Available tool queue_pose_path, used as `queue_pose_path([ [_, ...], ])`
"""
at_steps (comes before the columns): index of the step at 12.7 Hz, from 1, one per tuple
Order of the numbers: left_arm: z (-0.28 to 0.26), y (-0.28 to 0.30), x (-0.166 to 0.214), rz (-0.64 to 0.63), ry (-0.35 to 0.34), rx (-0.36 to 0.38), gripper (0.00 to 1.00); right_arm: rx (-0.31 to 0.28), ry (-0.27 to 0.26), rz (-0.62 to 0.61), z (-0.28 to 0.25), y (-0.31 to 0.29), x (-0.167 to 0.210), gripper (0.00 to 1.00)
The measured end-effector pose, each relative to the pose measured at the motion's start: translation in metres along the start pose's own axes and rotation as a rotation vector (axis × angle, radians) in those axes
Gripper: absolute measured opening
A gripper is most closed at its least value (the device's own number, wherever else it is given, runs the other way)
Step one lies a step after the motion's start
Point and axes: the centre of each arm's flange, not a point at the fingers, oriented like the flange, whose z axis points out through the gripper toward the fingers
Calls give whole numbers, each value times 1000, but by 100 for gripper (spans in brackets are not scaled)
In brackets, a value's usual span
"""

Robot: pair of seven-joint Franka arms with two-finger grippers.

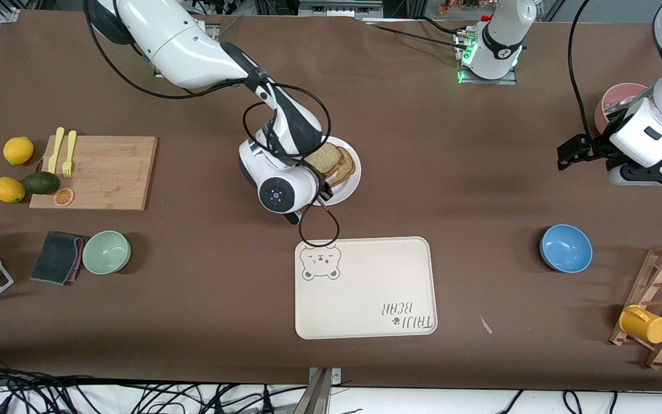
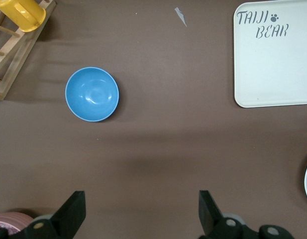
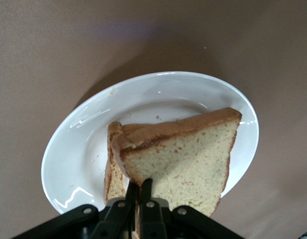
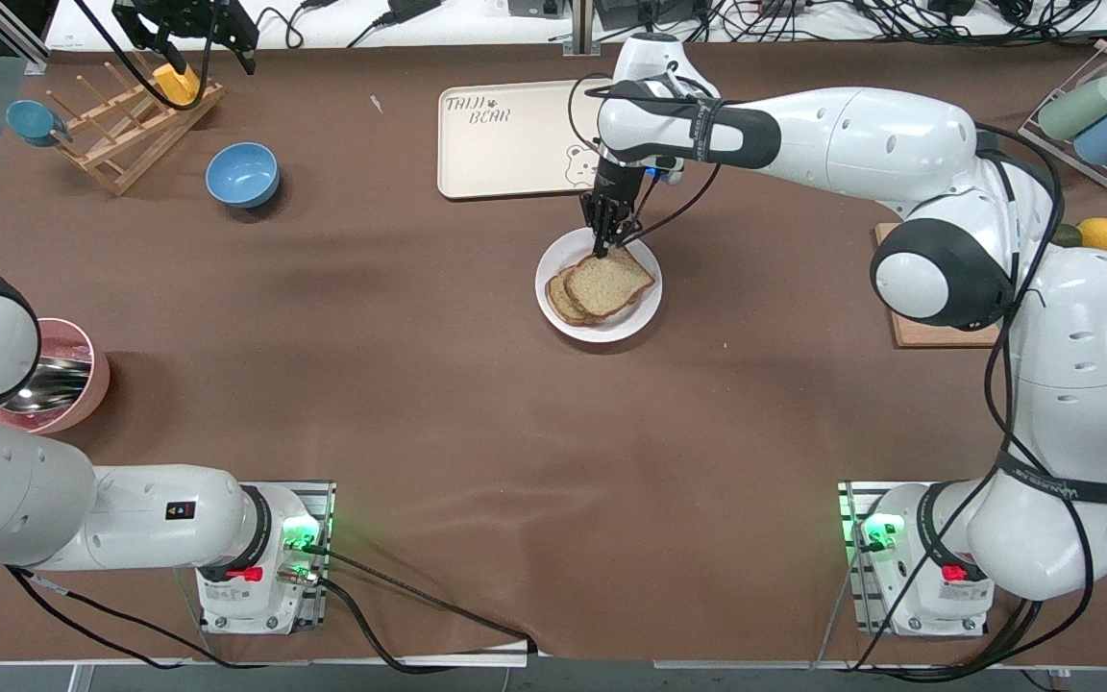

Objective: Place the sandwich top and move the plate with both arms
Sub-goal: 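Lower the bread onto the egg slice and open the right gripper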

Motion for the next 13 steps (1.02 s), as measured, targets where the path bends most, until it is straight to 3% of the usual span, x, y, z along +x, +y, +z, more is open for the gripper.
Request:
queue_pose_path([
  [12,0,0,0,0,0,0,100,9,0,-12,0,-1,-11,4],
  [13,0,0,0,0,0,0,100,8,1,-15,1,-1,-14,11],
])
